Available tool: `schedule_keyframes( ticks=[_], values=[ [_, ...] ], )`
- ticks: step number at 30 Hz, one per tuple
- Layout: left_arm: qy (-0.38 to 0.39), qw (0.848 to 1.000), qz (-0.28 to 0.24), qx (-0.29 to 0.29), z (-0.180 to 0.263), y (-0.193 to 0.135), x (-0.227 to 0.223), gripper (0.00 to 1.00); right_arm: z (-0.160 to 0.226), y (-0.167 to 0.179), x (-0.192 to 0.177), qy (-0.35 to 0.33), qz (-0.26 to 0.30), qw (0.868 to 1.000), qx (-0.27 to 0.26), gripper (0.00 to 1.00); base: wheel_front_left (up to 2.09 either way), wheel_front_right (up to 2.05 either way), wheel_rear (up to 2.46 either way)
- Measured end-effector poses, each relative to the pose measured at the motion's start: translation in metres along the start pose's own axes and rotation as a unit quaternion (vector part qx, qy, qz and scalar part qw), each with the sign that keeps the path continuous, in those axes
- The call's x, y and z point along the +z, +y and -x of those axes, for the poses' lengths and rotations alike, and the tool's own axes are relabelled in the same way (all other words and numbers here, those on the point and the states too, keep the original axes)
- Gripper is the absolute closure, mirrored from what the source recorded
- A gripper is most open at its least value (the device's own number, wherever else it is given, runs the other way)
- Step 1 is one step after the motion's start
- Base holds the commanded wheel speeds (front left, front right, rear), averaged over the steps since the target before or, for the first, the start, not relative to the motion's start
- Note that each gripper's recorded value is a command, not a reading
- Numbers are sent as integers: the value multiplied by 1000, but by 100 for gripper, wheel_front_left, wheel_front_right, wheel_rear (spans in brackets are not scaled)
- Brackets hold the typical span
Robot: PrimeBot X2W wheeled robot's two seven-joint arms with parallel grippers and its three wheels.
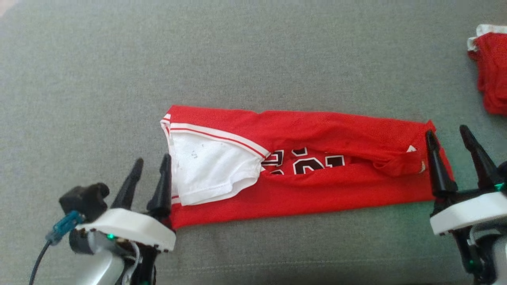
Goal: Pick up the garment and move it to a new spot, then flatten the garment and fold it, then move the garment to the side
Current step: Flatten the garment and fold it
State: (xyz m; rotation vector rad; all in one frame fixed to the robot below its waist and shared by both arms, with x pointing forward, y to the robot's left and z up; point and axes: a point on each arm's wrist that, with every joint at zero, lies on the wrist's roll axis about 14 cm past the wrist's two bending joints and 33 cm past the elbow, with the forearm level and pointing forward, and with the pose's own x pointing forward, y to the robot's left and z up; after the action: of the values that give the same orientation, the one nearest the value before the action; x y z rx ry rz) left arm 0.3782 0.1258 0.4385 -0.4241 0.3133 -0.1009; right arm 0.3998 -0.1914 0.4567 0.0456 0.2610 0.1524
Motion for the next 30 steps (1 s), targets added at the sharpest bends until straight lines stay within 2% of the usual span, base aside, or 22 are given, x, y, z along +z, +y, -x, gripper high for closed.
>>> schedule_keyframes(
  ticks=[6,10,16,30],
  values=[
    [-123,991,-47,3,2,-12,62,0,10,10,37,-73,-13,997,-10,0,0,0,0],
    [-167,982,-83,-10,13,-24,80,0,22,18,45,-88,-14,996,-9,0,0,0,0],
    [-153,979,-137,3,34,-14,60,0,47,30,32,-78,-28,997,-7,0,0,0,0],
    [-142,978,-152,1,36,-11,48,0,54,31,31,-79,-35,996,-12,0,0,0,0]
  ],
)
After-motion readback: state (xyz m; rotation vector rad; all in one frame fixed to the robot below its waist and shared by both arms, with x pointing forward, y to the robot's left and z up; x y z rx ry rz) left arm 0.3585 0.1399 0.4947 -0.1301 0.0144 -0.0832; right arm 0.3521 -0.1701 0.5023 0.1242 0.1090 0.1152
